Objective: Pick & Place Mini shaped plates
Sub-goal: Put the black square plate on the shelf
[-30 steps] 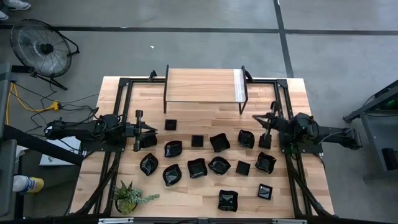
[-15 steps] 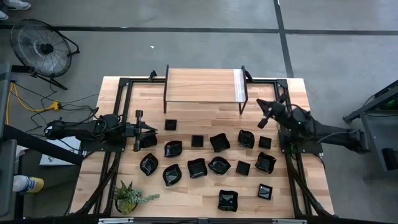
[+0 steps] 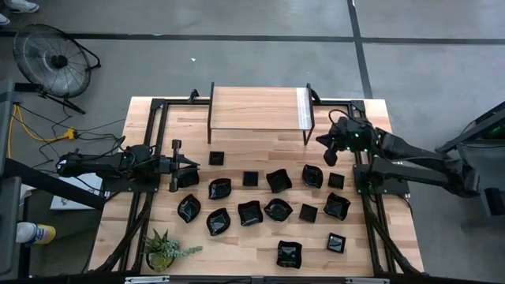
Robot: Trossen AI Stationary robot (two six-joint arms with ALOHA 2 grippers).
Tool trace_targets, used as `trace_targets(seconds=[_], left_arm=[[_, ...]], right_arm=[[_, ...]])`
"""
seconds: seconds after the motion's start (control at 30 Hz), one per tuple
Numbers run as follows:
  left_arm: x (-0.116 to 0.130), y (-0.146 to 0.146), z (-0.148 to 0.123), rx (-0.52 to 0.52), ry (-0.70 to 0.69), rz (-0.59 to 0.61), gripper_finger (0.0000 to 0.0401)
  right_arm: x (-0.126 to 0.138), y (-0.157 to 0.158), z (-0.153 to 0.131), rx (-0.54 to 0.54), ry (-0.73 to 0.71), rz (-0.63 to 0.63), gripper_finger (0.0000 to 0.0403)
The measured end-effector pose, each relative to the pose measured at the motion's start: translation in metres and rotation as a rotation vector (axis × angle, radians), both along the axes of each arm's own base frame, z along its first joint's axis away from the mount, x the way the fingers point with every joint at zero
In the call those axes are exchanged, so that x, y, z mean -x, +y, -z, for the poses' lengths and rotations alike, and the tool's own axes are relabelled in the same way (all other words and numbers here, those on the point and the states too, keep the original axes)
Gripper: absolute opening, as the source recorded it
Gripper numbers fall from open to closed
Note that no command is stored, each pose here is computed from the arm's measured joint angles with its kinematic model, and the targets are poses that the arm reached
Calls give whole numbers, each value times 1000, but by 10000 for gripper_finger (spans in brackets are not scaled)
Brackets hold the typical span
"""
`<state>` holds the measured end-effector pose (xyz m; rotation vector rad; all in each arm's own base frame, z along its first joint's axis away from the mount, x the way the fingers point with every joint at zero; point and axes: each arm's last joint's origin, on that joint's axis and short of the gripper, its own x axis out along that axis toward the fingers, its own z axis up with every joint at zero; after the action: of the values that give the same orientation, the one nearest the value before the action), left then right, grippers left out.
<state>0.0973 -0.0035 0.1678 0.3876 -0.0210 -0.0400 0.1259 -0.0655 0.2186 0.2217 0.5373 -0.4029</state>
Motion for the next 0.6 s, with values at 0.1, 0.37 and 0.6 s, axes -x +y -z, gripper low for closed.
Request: trace_targets(seconds=[0.1,0.37,0.6], left_arm=[[0,0,0,0,0,0,56],[0,0,0,0,0,0,56],[0,0,0,0,0,0,56]], right_arm=[[-4,-5,4,-95,5,13,12],[-9,-7,14,-295,19,78,12],[1,-2,-3,-399,191,110,12]])
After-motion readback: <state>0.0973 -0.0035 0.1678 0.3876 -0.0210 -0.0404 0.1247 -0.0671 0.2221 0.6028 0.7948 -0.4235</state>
